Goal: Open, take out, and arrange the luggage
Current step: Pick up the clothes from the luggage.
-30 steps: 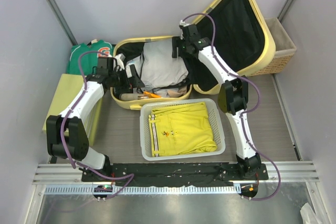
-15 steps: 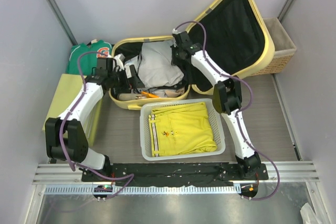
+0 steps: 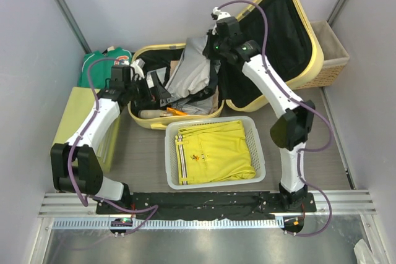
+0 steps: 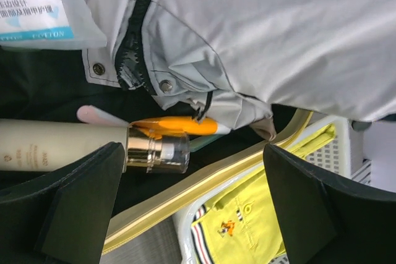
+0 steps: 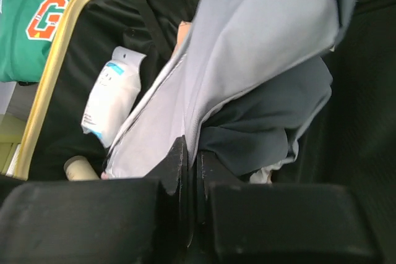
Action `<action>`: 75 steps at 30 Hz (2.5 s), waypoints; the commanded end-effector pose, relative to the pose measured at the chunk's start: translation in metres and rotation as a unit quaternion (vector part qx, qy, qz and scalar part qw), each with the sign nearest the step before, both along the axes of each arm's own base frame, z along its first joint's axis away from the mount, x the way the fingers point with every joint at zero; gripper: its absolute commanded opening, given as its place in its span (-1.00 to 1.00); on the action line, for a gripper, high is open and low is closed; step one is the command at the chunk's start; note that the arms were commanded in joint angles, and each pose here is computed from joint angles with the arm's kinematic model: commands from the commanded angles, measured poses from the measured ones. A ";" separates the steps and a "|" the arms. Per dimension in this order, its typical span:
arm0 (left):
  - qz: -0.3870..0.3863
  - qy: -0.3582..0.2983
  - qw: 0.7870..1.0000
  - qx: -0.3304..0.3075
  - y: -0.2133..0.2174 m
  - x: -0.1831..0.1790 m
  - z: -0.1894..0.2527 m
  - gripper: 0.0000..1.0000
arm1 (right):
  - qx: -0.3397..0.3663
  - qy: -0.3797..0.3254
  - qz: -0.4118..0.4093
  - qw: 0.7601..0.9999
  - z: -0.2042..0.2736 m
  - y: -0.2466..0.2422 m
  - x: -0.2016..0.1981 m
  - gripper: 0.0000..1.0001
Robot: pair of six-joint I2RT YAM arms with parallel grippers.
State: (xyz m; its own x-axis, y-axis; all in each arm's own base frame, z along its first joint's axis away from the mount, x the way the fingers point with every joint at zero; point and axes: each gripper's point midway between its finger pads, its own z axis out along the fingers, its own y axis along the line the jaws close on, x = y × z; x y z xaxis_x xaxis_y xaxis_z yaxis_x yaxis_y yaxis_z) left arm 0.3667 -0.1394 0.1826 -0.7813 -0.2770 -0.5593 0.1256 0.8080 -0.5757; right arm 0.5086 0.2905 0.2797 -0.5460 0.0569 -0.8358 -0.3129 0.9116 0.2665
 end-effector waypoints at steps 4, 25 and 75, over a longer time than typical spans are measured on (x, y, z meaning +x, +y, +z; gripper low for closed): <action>0.002 -0.094 0.991 -0.097 -0.020 0.032 0.074 0.99 | 0.021 -0.064 -0.079 0.995 0.054 -0.077 -0.008 -0.98; -0.027 -0.133 0.981 -0.135 -0.050 0.185 0.017 0.99 | 0.029 0.044 -0.089 0.995 -0.073 -0.126 0.013 -0.98; -0.116 -0.137 0.921 -0.347 -0.076 0.154 0.051 -1.00 | 0.136 0.136 -0.032 0.981 -0.101 -0.067 -0.036 0.84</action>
State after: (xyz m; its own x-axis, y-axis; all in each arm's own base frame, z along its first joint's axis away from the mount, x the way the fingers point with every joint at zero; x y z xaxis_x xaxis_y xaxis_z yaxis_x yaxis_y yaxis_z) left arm 0.5188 -0.2209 0.1686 -0.8084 -0.4581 -0.3696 0.3059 0.2096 -0.9287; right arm 0.4668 0.2019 0.1804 -0.7182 0.3038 -0.6261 -0.1142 0.8360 0.5367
